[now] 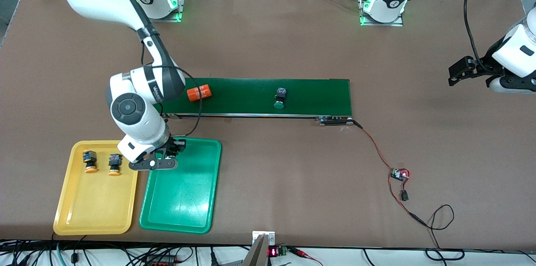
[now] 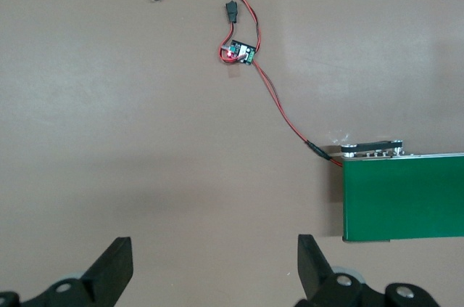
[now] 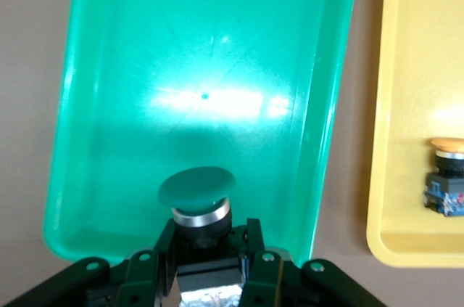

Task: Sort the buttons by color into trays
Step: 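Lower the green button into the green tray and open the right gripper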

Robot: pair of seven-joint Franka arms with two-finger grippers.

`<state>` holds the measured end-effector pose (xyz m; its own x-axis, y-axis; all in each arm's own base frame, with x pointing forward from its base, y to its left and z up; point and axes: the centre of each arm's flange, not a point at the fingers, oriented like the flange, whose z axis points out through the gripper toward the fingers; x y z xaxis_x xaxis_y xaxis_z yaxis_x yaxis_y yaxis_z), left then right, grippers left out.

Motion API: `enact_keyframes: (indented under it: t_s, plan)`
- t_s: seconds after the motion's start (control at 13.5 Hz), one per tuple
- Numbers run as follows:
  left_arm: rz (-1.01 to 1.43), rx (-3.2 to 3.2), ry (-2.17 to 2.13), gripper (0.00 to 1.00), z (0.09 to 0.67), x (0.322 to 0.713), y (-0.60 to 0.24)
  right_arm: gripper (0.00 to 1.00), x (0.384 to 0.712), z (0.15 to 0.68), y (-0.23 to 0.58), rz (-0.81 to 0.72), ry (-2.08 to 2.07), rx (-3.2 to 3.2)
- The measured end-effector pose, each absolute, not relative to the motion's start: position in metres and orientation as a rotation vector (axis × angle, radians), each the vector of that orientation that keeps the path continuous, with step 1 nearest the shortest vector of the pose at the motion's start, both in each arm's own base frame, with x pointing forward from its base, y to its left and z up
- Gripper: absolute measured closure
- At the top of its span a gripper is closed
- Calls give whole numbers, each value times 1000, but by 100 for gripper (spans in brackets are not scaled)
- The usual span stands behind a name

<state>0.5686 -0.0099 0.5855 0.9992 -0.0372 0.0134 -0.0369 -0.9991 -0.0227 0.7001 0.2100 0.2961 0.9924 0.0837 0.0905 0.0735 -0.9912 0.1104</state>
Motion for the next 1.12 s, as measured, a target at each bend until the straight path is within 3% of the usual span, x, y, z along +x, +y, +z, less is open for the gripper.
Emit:
enact_keyframes:
  t_s: [0.45,0.67,0.89,1.12]
  plan:
    - [-17,-3119,56,0,586,568,-9,60,717,207,181,224,162,3029]
    - [-16,-3119,55,0,587,568,-9,60,721,196,180,276,174,3028]
    - [-16,-3119,52,0,587,568,-8,36,721,197,184,283,176,3029]
    - [-16,-3119,51,0,587,568,-8,4,721,204,191,295,185,3031]
